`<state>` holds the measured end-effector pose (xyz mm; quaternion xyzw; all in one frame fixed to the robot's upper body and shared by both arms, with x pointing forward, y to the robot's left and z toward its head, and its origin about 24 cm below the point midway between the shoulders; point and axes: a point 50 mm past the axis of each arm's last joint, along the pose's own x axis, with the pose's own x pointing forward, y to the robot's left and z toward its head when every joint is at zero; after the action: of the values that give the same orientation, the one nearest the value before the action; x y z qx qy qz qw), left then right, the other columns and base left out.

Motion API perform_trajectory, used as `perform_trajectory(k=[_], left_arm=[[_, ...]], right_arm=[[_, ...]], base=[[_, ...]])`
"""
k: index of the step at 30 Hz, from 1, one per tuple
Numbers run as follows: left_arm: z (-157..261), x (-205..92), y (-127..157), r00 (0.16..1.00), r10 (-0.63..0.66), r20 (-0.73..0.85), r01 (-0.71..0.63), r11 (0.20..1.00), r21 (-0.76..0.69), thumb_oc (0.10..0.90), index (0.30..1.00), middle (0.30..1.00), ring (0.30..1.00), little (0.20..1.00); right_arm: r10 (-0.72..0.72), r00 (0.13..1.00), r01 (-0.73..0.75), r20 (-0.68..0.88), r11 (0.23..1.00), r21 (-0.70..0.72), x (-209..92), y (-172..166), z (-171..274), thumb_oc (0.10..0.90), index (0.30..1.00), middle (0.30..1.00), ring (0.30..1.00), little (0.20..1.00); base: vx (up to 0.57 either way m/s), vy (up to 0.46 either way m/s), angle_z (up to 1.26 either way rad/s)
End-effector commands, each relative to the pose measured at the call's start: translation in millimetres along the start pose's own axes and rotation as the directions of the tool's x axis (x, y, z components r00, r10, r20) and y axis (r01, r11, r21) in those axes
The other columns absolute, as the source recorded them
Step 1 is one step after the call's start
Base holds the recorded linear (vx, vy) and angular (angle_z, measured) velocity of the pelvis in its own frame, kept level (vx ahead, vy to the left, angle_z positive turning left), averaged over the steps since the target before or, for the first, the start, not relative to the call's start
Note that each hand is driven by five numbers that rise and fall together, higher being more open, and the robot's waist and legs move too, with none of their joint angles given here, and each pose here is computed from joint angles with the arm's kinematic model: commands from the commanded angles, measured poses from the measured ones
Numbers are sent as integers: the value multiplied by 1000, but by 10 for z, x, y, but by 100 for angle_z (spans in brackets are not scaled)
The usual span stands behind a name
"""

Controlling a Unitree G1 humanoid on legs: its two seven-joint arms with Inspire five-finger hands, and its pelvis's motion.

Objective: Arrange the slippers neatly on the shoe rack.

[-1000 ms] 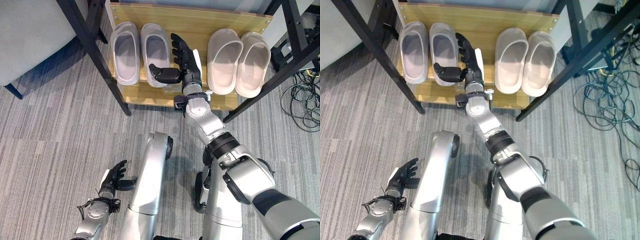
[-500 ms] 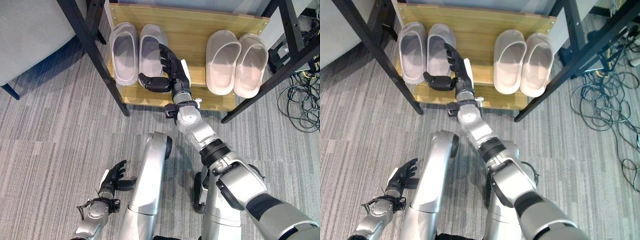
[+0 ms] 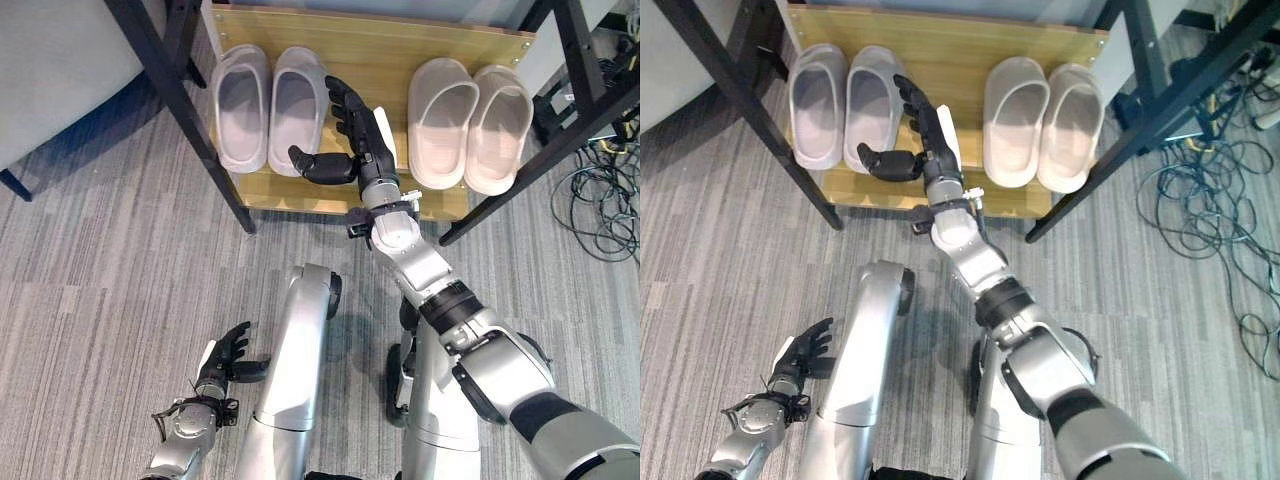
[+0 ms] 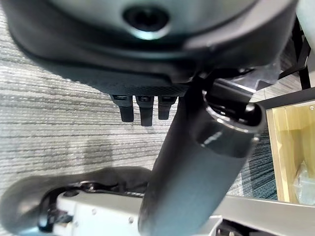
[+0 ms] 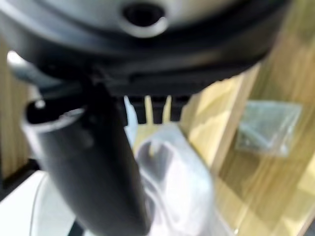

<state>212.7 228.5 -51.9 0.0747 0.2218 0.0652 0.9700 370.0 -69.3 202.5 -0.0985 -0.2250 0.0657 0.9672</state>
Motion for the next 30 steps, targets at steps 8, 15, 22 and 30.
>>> perform_trajectory(k=[8, 15, 22, 30], left_arm=[[56, -130, -106, 996, -46, 79, 45, 999, 12, 800, 900, 900, 900, 900], [121, -99, 27, 995, -7, 103, 5, 1000, 26, 800, 900, 900, 900, 900], [500, -3, 233, 969, 43, 242, -46, 999, 7, 800, 900, 900, 900, 900], [608, 79, 14, 963, -57, 265, 52, 998, 24, 800, 900, 900, 900, 900]], right_arm=[[-72, 909, 27, 410, 993, 115, -273, -247, 769, 800, 900, 900, 900, 900], [-64, 843, 15, 534, 995, 97, -619, -415, 959, 800, 900, 900, 900, 900], [7, 890, 31, 456, 997, -77, -969, -735, 702, 800, 900, 900, 900, 900], [115, 993, -120, -32, 957, -263, -1138, -776, -393, 800, 900, 900, 900, 900]], base=[[5, -43, -2], [31, -88, 4], [-32, -77, 29], [-12, -19, 6]])
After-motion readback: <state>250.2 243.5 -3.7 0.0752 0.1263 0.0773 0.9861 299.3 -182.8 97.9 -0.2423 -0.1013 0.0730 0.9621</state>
